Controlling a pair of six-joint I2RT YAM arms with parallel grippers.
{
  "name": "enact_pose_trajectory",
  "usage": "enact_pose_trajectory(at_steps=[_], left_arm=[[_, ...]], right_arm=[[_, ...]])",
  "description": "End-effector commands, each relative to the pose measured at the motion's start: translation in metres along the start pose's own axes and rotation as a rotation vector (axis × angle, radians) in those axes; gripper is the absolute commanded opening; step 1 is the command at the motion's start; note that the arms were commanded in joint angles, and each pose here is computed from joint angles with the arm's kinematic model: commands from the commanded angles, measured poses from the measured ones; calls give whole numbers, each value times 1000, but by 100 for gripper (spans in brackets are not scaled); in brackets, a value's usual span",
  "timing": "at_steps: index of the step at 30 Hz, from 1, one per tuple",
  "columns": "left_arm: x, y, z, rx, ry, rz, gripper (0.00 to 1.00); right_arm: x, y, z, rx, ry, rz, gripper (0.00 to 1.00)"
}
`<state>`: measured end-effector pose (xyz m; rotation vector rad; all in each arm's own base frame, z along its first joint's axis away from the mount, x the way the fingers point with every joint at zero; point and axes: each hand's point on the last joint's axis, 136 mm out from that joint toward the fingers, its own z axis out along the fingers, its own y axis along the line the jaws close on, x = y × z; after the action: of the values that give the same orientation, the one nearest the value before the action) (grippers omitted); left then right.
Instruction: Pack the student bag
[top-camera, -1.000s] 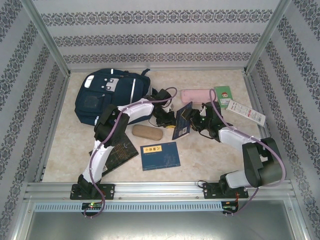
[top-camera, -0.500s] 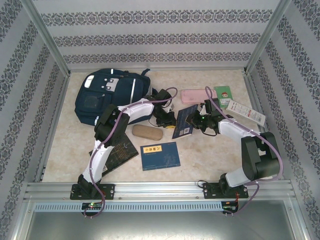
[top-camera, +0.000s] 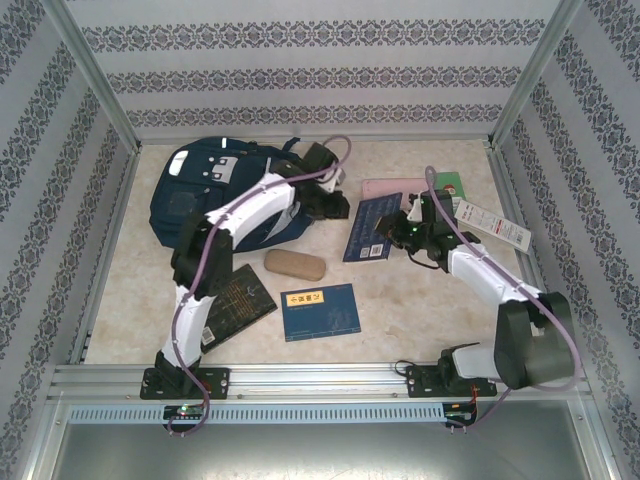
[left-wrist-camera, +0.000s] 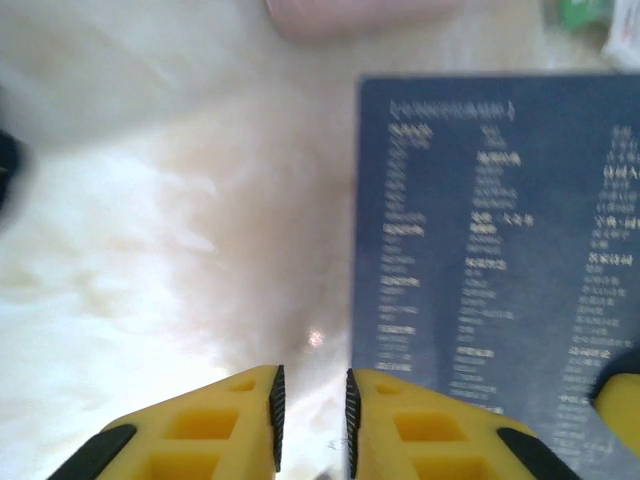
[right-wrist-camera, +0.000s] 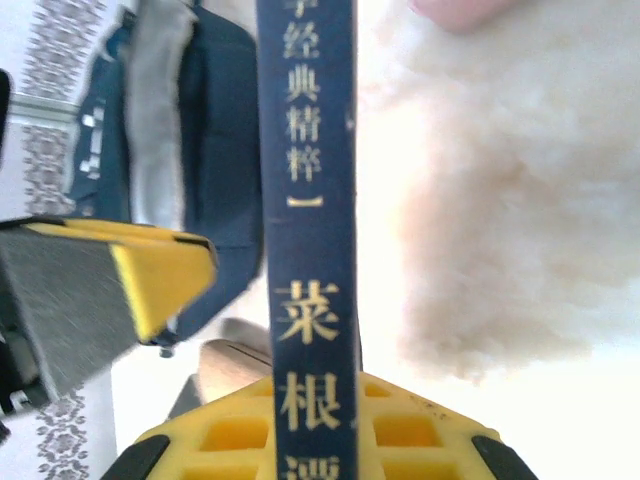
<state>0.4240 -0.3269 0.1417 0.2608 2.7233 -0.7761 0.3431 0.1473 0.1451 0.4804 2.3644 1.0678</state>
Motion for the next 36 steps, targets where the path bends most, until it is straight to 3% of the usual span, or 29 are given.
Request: enact_pose_trajectory(at_steps=[1, 8, 14, 19, 20, 23, 24, 36], left_arm=[[-22, 48, -49, -188, -78, 60, 29], [-30, 120, -65, -472, -74, 149, 34], [-33, 141, -45, -552, -17, 192, 46], [-27, 154, -24, -564, 30, 192, 47], [-25, 155, -21, -565, 40, 192, 43], [-25, 154, -18, -555, 43, 182, 5], [-27, 153, -22, -559, 29, 180, 0], [-74, 103, -133, -566, -256, 165, 0]], right_arm=[[-17, 27, -15, -94, -66, -27, 0], [-20, 43, -16, -157, -42, -9, 0], [-20, 41, -10, -165, -34, 14, 0], [-17, 44, -7, -169, -18, 10, 0], [-16, 44, -7, -169, -17, 10, 0], [-13, 47, -4, -170, -11, 1, 0], [-12, 49, -2, -172, -8, 0, 0], [-17, 130, 52, -376, 7, -16, 0]])
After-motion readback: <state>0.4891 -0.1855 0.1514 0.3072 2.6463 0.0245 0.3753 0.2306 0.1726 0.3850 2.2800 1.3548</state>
